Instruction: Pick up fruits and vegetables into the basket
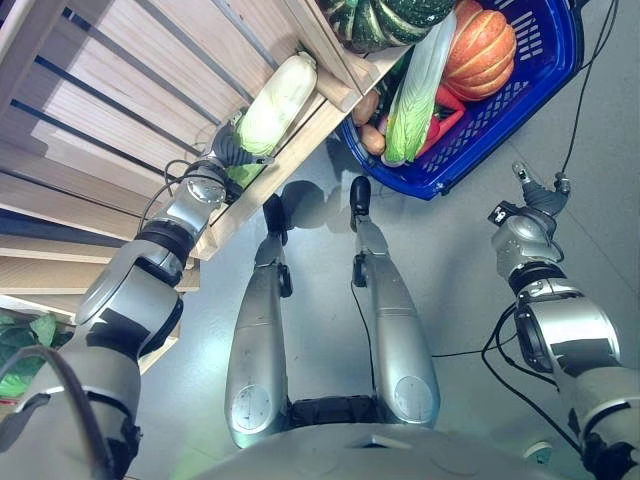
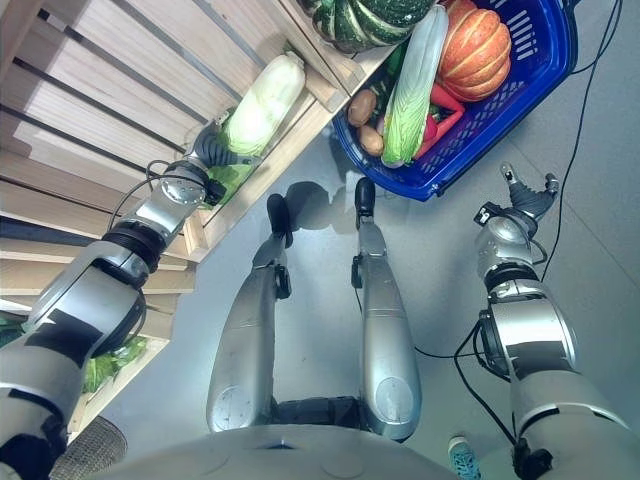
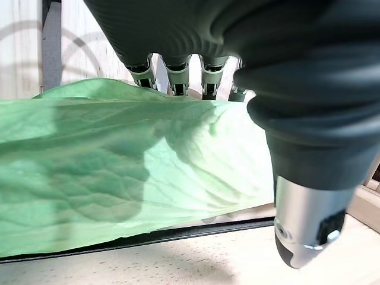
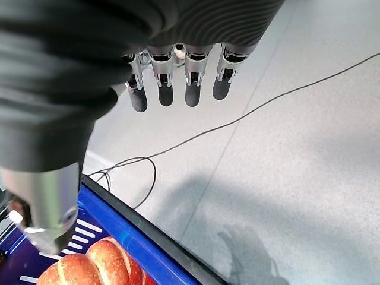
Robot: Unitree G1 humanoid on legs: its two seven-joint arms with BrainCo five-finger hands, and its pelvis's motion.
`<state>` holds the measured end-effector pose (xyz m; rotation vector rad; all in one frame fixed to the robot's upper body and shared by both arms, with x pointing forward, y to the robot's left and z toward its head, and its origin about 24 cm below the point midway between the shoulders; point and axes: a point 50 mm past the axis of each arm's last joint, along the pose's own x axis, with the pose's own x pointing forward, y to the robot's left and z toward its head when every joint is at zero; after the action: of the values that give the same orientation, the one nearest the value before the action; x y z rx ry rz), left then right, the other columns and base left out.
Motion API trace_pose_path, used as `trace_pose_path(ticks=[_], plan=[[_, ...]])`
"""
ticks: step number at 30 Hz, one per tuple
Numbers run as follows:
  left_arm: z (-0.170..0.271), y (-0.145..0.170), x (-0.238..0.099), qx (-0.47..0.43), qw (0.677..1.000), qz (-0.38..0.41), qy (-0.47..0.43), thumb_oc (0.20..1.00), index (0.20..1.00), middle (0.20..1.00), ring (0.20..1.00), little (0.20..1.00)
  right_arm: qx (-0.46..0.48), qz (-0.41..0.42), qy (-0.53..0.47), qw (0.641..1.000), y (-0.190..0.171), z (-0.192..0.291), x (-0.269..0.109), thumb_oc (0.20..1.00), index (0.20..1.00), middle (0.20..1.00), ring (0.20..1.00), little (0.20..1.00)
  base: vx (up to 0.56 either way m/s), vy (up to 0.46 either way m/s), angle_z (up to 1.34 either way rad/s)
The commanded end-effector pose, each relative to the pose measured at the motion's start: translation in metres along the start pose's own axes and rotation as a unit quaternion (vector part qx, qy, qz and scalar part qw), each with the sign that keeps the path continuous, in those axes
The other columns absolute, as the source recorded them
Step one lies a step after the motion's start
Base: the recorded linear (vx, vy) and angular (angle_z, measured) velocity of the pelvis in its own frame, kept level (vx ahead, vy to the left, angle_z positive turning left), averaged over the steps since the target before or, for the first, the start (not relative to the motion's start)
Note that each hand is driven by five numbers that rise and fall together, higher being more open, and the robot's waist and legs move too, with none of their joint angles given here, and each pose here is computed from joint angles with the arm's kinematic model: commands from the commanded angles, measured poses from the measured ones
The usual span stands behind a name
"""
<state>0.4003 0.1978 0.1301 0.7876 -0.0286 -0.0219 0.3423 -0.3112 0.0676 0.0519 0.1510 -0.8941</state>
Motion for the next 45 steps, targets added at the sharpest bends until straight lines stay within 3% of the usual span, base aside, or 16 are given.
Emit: trace_pose_path(ticks=[1, 11, 12, 13, 14, 15, 16, 37, 45], plan=[[-0.003, -0.013, -0.002, 0.01, 1.0, -0.017, 0.003, 1.0, 1.0, 1.0, 1.0, 1.0, -0.031, -0.021, -0.01, 0.999, -0.02, -0.009, 0.004, 1.0, 1.0, 1.0, 1.0, 1.0, 0.0, 0.0, 0.0], [-0.012, -0.01, 0.001, 0.049, 0.997, 0.001, 0.055, 1.0, 1.0, 1.0, 1.0, 1.0, -0.031, -0.008, -0.008, 0.999, -0.01, -0.008, 0.001, 1.0, 1.0, 1.0, 1.0, 1.0, 0.0, 0.0, 0.0], [-0.015, -0.008, 0.002, 0.057, 0.996, 0.004, 0.068, 0.896, 0.896, 0.896, 0.896, 0.896, -0.032, -0.005, -0.008, 0.999, -0.008, -0.008, 0.0, 1.0, 1.0, 1.0, 1.0, 1.0, 0.0, 0.0, 0.0], [-0.016, -0.008, 0.002, 0.061, 0.995, 0.005, 0.075, 0.674, 0.674, 0.674, 0.674, 0.674, -0.033, -0.004, -0.007, 0.999, -0.007, -0.008, 0.0, 1.0, 1.0, 1.0, 1.0, 1.0, 0.0, 0.0, 0.0], [-0.017, -0.008, 0.002, 0.063, 0.995, 0.006, 0.08, 0.517, 0.517, 0.517, 0.517, 0.517, -0.033, -0.002, -0.007, 0.999, -0.006, -0.009, -0.001, 1.0, 1.0, 1.0, 1.0, 1.0, 0.0, 0.0, 0.0], [-0.019, -0.008, 0.001, 0.065, 0.994, 0.006, 0.087, 0.445, 0.445, 0.445, 0.445, 0.445, -0.034, -0.001, -0.007, 0.999, -0.005, -0.009, -0.002, 1.0, 1.0, 1.0, 1.0, 1.0, 0.0, -0.011, -0.03], [-0.021, -0.008, 0.001, 0.069, 0.993, 0.008, 0.096, 0.2, 0.2, 0.2, 0.2, 0.2, -0.034, 0.0, -0.006, 0.999, -0.004, -0.01, -0.002, 1.0, 1.0, 1.0, 1.0, 1.0, 0.0, 0.0, 0.0], [-0.035, -0.016, -0.003, 0.046, 0.99, -0.002, 0.135, 0.2, 0.2, 0.2, 0.2, 0.2, -0.03, 0.014, -0.009, 0.999, 0.009, -0.011, -0.009, 1.0, 1.0, 1.0, 1.0, 1.0, 0.0, 0.001, -0.02], [-0.023, -0.003, -0.002, -0.05, 0.995, 0.058, 0.067, 0.2, 0.2, 0.2, 0.2, 0.2, 0.005, 0.024, -0.029, 0.999, 0.008, -0.007, -0.009, 1.0, 1.0, 1.0, 1.0, 1.0, 0.0, 0.0, 0.0]])
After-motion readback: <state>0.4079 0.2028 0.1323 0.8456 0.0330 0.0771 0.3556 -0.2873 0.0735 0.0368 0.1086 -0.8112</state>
